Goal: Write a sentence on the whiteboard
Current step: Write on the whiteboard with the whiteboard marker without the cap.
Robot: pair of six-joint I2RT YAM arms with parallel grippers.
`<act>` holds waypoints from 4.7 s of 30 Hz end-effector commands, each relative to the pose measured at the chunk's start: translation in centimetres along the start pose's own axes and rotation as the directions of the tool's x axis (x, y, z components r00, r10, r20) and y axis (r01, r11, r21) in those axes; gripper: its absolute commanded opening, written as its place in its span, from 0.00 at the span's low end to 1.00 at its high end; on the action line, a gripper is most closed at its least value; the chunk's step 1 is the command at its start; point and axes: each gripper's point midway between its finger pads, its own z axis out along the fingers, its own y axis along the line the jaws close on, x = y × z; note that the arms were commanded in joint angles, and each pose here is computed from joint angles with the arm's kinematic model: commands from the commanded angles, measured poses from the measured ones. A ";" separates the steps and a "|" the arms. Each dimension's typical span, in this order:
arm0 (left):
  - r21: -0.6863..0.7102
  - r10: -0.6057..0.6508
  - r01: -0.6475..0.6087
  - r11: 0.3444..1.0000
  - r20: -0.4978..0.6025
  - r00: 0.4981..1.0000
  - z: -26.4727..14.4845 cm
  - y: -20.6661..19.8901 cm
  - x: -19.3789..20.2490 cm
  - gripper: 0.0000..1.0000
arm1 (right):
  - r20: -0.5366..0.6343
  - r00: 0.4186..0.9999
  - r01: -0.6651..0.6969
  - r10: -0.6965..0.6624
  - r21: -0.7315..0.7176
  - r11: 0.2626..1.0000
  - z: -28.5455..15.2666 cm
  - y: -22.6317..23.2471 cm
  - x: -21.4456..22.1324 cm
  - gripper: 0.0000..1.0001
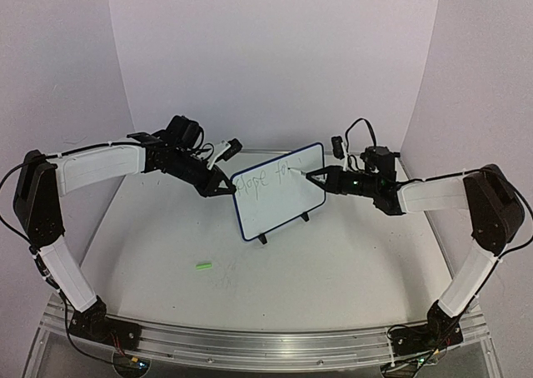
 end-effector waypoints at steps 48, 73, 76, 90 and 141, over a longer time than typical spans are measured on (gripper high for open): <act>-0.018 0.000 -0.001 1.000 -0.060 0.998 0.7 0.5 1.3 0.00 | 0.114 0.992 0.057 -0.055 -0.022 0.998 -5.2 3.9 -2.9 0.00; -0.011 -0.006 0.005 1.000 -0.073 0.997 1.1 0.6 1.6 0.00 | 0.067 0.993 0.098 -0.100 0.045 0.994 -2.8 -0.4 -4.1 0.00; -0.012 -0.005 0.004 1.000 -0.074 0.997 1.1 0.6 1.7 0.00 | 0.056 0.994 0.096 -0.099 0.049 0.994 -2.4 -0.8 -4.0 0.00; -0.011 -0.009 0.008 1.000 -0.083 0.997 1.4 0.7 1.9 0.00 | 0.017 0.996 0.088 -0.089 0.039 0.995 -1.2 -1.5 -3.5 0.00; -0.009 -0.011 0.010 1.000 -0.083 0.996 1.5 0.7 1.9 0.00 | 0.096 0.990 0.099 -0.107 0.083 0.992 -2.6 -0.6 -5.9 0.00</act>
